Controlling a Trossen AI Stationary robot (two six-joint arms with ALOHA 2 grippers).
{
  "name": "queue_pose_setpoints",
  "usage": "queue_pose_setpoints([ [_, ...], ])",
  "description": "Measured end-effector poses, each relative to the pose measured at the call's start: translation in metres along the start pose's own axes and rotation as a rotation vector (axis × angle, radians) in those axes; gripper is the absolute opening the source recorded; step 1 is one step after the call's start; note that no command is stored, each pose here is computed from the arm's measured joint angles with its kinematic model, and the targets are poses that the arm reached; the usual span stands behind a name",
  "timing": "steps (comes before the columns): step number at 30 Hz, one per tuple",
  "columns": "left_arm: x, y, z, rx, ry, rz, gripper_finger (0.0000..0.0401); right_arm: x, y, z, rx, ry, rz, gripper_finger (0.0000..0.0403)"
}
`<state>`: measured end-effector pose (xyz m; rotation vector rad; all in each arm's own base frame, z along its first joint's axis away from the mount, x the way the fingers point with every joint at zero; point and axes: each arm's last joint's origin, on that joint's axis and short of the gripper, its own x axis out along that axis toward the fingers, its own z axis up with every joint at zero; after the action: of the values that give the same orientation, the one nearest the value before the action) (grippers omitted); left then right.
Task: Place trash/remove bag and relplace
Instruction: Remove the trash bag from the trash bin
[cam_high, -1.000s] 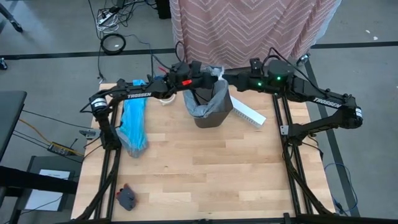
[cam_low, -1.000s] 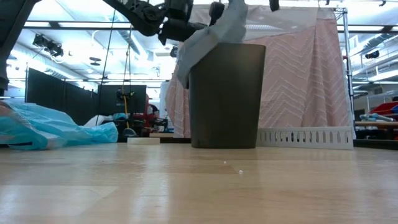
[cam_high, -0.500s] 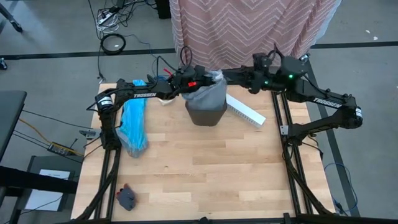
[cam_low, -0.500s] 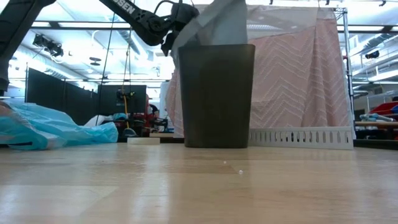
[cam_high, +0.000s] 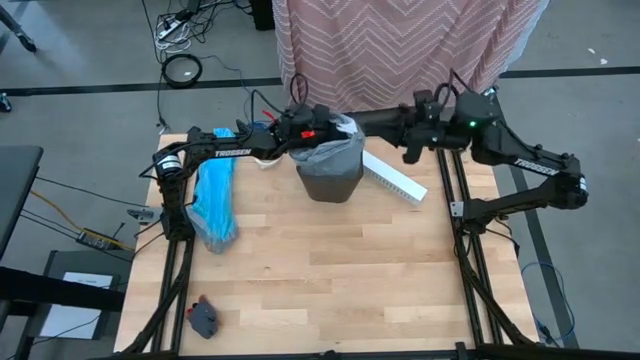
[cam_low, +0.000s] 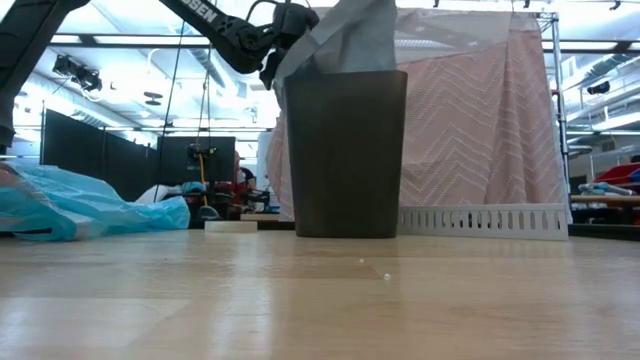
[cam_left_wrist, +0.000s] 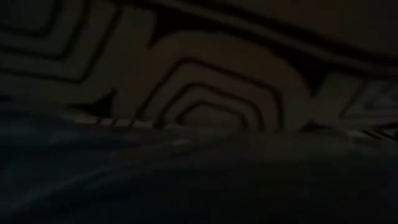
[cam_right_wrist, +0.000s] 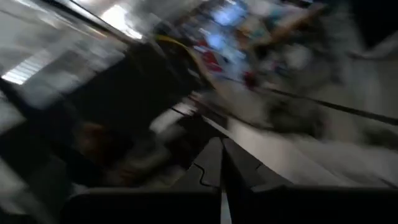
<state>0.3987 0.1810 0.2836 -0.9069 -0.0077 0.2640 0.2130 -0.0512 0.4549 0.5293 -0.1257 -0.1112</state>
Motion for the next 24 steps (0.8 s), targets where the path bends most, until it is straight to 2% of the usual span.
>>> queue_pose_setpoints([
  [2, 0.000, -0.001, 0.001, -0.013, -0.007, -0.009, 0.0007, -0.002, -0.004, -0.005, -0.068, 0.054, -0.065, 0.0008],
  [5, 0.000, -0.001, 0.001, -0.017, -0.008, -0.014, 0.0007, 0.000, -0.006, -0.012, -0.147, 0.102, -0.091, 0.0027],
  [10, 0.000, -0.002, 0.000, -0.017, -0.002, -0.018, 0.0007, 0.013, -0.010, -0.021, -0.200, 0.129, -0.145, 0.0088],
  [16, 0.000, -0.002, 0.000, -0.016, -0.002, -0.018, 0.0007, 0.016, -0.009, -0.023, -0.258, 0.081, -0.242, 0.0157],
  [20, 0.000, -0.001, 0.000, -0.015, -0.003, -0.017, 0.0007, 0.019, -0.005, -0.020, -0.263, 0.034, -0.217, 0.0166],
  [24, 0.000, -0.001, 0.000, -0.014, -0.004, -0.011, 0.0008, 0.026, -0.007, -0.024, -0.263, 0.048, -0.217, 0.0163],
])
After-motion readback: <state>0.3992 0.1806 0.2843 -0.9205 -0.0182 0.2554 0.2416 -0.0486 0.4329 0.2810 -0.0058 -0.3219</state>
